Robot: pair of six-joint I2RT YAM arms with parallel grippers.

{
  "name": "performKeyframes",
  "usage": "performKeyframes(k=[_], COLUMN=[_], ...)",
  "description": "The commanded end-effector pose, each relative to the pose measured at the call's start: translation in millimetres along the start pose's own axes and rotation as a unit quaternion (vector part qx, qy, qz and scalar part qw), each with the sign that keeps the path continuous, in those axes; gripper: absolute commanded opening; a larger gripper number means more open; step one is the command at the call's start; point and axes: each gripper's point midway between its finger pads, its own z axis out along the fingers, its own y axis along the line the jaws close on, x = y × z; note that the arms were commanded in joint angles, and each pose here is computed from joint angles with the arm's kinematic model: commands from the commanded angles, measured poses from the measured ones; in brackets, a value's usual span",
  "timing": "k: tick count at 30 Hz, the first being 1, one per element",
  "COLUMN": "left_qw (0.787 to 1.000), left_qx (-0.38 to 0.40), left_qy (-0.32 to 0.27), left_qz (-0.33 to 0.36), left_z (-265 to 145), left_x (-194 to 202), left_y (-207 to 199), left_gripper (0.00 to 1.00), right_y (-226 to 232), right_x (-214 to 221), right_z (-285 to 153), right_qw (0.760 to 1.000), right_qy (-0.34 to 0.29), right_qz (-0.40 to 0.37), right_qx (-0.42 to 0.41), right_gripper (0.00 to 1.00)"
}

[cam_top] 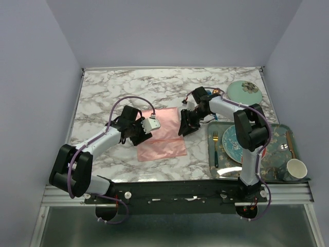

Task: Fold the napkin into a case and place the utensils inside
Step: Pick up the square-folded napkin from the center of the board.

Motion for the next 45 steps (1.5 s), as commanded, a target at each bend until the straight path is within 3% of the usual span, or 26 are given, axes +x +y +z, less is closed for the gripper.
performKeyframes(k=[1,34,45], left_qw=[0.999,0.999,0.996], left_qx=[-0.032,0.016,0.071], left_qy=[-0.019,-0.01,-0.015], left_qz=[0.002,0.028,0.055], left_z=[-4.2,4.3,9.0], left_x=[-9.9,-5.7,-11.8], left_y=[10.2,-3.5,-18.7], left_gripper=[0.66,0.66,0.65], right_y=[-14.4,-15.9,-22.0], right_x=[3.3,-6.5,-6.1], right_z=[15.8,29.7,30.0], right_qw=[0.999,0.997,0.997], right_qy=[0.011,0.025,0.028], right_qz=[0.04,0.072,0.073], right_qx=[0.022,0.009,0.023], right_gripper=[0.45,0.32,0.17])
